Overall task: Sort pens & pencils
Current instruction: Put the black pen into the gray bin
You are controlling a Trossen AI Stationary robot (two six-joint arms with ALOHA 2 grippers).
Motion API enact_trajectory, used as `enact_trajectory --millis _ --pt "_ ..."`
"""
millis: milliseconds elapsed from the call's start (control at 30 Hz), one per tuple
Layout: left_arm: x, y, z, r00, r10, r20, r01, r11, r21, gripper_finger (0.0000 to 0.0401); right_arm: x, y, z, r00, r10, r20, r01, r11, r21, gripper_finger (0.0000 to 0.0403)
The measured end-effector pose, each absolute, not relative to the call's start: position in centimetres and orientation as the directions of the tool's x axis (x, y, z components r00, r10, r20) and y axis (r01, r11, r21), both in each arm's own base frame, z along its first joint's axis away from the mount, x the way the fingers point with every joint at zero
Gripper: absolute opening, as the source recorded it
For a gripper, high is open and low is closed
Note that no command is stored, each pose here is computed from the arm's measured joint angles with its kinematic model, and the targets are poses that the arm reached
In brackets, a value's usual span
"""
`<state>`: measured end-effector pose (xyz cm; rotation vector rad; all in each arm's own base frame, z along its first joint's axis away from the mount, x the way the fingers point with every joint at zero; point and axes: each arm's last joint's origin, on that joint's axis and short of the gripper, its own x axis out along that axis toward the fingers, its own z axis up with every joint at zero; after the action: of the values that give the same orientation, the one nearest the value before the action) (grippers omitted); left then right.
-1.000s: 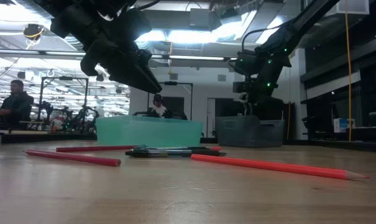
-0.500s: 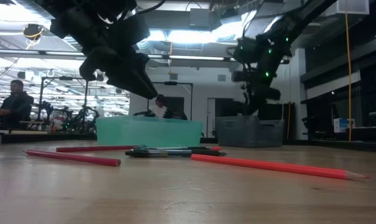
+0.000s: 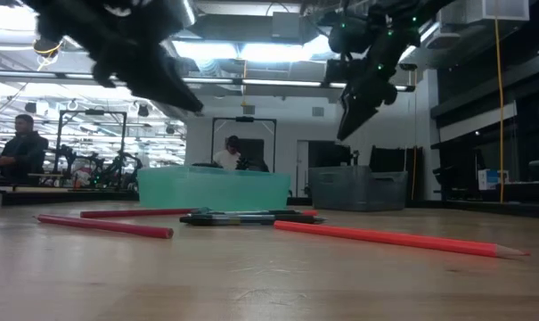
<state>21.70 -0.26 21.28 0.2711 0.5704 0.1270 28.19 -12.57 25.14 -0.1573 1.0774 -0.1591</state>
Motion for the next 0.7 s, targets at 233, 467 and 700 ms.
enact_trajectory --millis 233,467,700 --pt "17.6 -1.3 20.7 0.910 0.213 -0.356 -0.126 0.960 0.251 0.0099 29.7 -8.4 25.3 0.501 -0.141 -0.854 0.049 0.990 -0.135 0.0087" --pt "15.0 -2.3 20.4 0.946 0.209 -0.249 -0.153 0.962 0.225 0.0094 31.8 -2.4 25.7 0.607 -0.049 -0.793 -0.090 0.988 -0.130 0.0101" --pt "14.7 -2.7 20.4 0.947 0.225 -0.229 -0.174 0.959 0.223 0.0094 33.3 2.0 23.9 0.605 -0.090 -0.791 -0.096 0.978 -0.185 0.0122"
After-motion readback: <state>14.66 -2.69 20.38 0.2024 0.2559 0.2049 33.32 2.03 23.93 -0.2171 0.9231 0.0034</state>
